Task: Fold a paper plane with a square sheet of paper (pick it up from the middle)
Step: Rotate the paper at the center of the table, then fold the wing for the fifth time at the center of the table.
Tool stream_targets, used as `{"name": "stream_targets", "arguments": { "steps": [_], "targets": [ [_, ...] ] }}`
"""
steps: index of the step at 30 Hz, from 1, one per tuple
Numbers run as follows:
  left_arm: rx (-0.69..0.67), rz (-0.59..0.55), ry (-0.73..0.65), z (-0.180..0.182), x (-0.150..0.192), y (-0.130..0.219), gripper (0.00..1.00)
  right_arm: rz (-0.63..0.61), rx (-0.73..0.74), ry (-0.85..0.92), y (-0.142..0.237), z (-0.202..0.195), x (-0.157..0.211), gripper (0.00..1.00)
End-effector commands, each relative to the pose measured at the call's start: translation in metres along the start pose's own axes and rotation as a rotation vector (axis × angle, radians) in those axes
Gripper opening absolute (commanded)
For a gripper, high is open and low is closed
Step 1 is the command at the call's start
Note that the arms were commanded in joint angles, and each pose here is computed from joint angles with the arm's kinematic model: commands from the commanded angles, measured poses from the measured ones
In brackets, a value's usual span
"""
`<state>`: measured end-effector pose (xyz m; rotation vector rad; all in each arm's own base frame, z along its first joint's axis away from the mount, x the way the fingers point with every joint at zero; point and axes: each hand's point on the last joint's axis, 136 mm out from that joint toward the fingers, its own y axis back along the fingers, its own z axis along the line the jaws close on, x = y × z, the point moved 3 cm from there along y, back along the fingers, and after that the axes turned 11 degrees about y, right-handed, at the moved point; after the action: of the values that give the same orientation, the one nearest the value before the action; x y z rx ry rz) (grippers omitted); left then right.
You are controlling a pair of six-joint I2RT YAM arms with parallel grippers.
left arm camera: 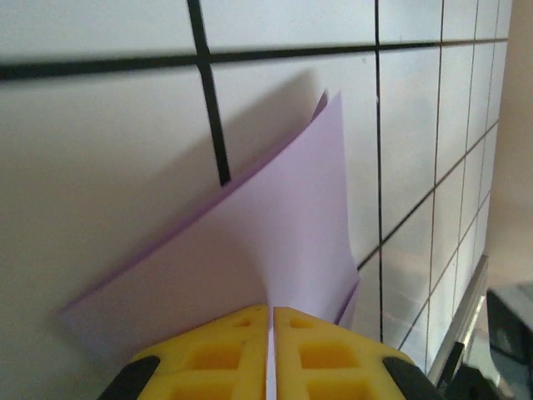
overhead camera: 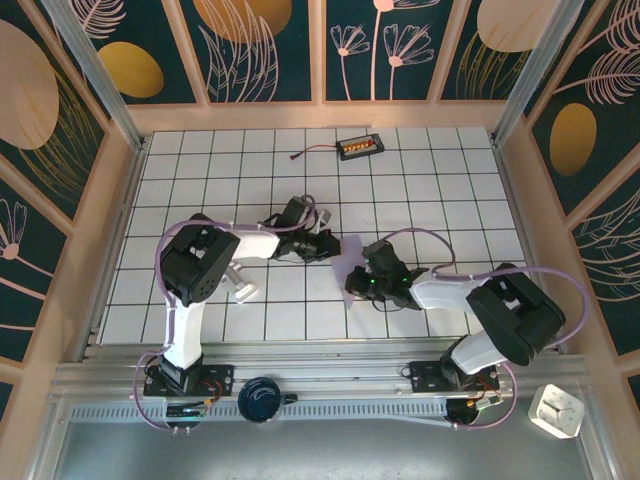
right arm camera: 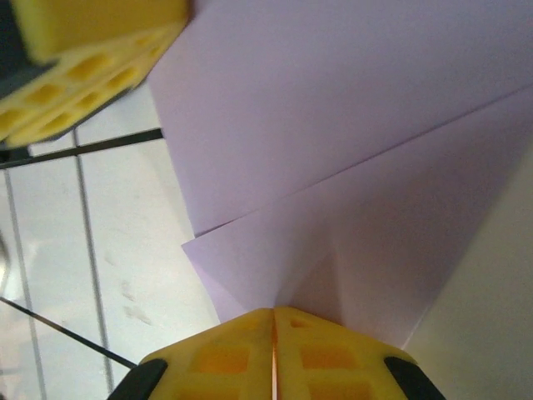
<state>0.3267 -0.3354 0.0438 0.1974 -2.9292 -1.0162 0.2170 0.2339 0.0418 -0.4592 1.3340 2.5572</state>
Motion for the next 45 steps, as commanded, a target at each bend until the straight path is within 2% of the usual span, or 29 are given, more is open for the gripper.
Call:
{"name": "stream_targets", "arguments": {
  "steps": [1, 5, 9, 15, 18, 22, 33, 45],
  "targets": [
    [-0.043, 0.039, -0.035, 0.011, -0.006, -0.001, 0.12, -0.044, -0.097, -0.023, -0.008, 0.034, -0.015, 0.11],
    [-0.035, -0.001, -0.07, 0.0, -0.017, 0.011, 0.16, -0.076, -0.124, 0.014, 0.0, 0.05, -0.026, 0.17],
    [-0.007, -0.047, -0.112, -0.02, -0.016, 0.032, 0.23, -0.117, -0.116, 0.048, 0.024, 0.042, -0.032, 0.22],
    [0.088, -0.085, -0.042, -0.025, 0.024, 0.063, 0.22, -0.128, -0.067, 0.041, 0.051, -0.003, -0.042, 0.32],
    [0.092, -0.028, -0.022, -0.024, 0.051, 0.055, 0.15, -0.12, -0.088, 0.019, 0.053, -0.014, -0.049, 0.41],
    [0.098, 0.046, -0.014, -0.024, 0.073, 0.035, 0.08, -0.122, -0.056, 0.026, 0.053, -0.021, -0.057, 0.45],
    [-0.037, 0.05, 0.013, 0.014, 0.06, 0.016, 0.01, -0.108, 0.009, 0.023, 0.05, -0.036, -0.057, 0.49],
    [-0.041, 0.123, 0.029, 0.039, 0.06, 0.015, 0.0, -0.015, -0.113, 0.013, 0.028, -0.029, -0.053, 0.48]
  ]
}}
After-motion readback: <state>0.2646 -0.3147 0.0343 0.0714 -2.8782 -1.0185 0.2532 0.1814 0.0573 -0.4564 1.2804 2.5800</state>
